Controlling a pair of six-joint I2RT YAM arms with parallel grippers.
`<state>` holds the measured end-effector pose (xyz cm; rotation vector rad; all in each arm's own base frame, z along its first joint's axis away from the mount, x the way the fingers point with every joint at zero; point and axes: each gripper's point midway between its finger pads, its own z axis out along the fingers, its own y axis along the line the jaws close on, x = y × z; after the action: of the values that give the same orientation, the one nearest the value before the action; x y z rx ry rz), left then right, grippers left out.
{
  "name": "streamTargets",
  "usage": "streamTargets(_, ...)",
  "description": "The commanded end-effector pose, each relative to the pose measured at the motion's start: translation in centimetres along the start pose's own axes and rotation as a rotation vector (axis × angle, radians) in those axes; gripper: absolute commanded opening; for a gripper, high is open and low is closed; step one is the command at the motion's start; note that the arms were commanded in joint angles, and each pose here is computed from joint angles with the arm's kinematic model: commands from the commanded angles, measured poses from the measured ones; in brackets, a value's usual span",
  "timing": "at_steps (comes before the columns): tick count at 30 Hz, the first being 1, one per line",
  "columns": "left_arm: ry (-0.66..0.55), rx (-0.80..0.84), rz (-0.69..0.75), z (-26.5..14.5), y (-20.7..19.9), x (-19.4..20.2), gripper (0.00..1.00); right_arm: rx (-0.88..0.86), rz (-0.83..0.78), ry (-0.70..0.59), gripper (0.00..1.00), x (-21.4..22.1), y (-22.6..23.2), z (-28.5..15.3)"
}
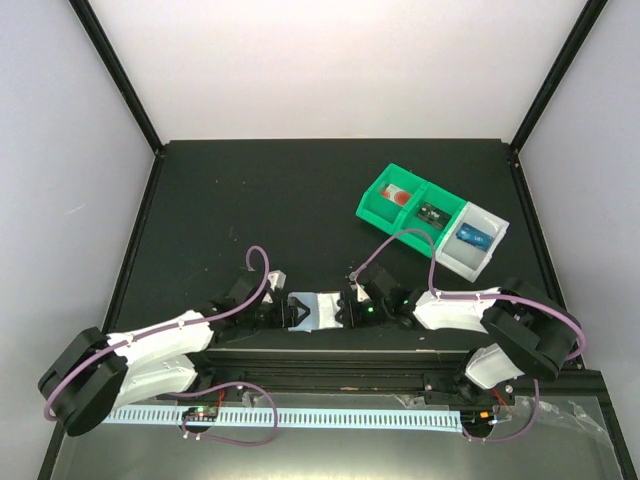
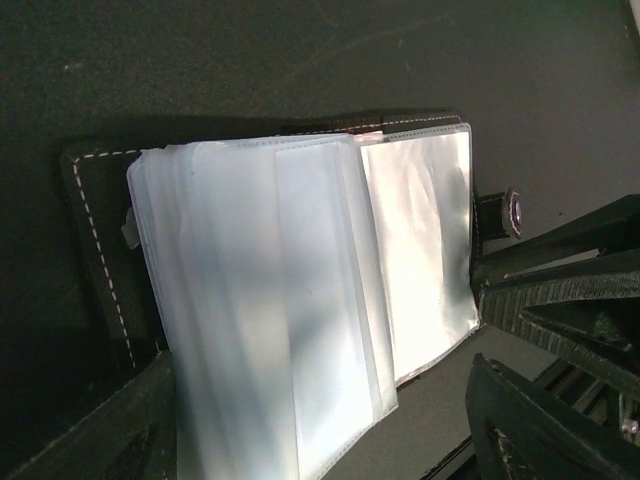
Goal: Take the credit cards out of the card holder
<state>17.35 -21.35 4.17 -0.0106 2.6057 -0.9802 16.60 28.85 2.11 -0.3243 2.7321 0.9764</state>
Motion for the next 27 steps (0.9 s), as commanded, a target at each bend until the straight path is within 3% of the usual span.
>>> streamTargets(1, -0.002, 0.057, 0.016, 0.1, -1.2, -0.4, 0.76, 0.084, 0.010, -0.020, 0.24, 0.3, -2.1, 0.1)
streamTargets(9, -0.037, 0.074, 0.016, -0.8, -1.8, -0.9, 0.49, 0.084, 0.012, -0.018, 0.24, 0.4, -2.2, 0.3)
streamTargets(27, -0.034, 0.023, 0.005, -1.0, -0.9, -0.8, 0.51, 0.079, 0.012, -0.013, 0.24, 0.4, -2.2, 0.4)
